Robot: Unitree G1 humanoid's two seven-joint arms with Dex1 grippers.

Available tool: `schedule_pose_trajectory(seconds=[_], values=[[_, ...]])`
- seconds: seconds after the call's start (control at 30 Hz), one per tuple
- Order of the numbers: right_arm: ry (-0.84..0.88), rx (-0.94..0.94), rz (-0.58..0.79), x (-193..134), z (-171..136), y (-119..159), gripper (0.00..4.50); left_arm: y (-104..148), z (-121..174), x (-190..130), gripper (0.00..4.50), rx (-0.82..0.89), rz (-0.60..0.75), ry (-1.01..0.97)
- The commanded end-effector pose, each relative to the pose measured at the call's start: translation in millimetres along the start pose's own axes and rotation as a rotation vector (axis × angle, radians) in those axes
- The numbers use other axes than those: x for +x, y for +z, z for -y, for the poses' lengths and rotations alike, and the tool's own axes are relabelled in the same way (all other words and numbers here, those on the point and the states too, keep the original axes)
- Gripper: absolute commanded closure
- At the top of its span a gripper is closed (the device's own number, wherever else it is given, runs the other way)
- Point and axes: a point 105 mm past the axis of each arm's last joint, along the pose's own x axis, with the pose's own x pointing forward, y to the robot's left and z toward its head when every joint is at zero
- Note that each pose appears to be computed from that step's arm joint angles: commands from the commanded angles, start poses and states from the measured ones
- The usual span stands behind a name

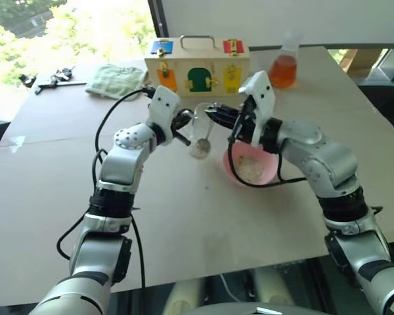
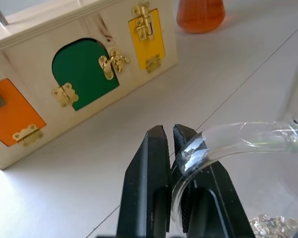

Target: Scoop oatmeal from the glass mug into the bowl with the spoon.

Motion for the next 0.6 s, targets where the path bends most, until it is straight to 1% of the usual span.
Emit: schedule_pose_trajectory(seconds=[0.03,0.17,0.27,0.47,0.6], values=[[-0.04,0.199,0.006,-1.1,7.2,-0.6,4.5,40.8,-2.2,-1.0,4.46,0.141,0.157,0.012],[-0.126,0.368,0.031,-2.5,24.2,2.2,4.5,39.1,2.9,-1.1,4.46,0.208,0.195,0.006],[-0.214,0.485,0.04,-6.6,41.3,-2.4,4.5,35.1,8.5,-1.6,4.46,0.213,0.223,-0.006],[-0.276,0.578,0.075,-13.8,54.6,2.3,4.5,15.2,8.5,-3.5,4.46,0.248,0.202,0.002],[-0.308,0.565,0.077,-19.9,60.2,5.6,4.5,4.1,6.3,-4.2,4.46,0.252,0.179,0.022]])
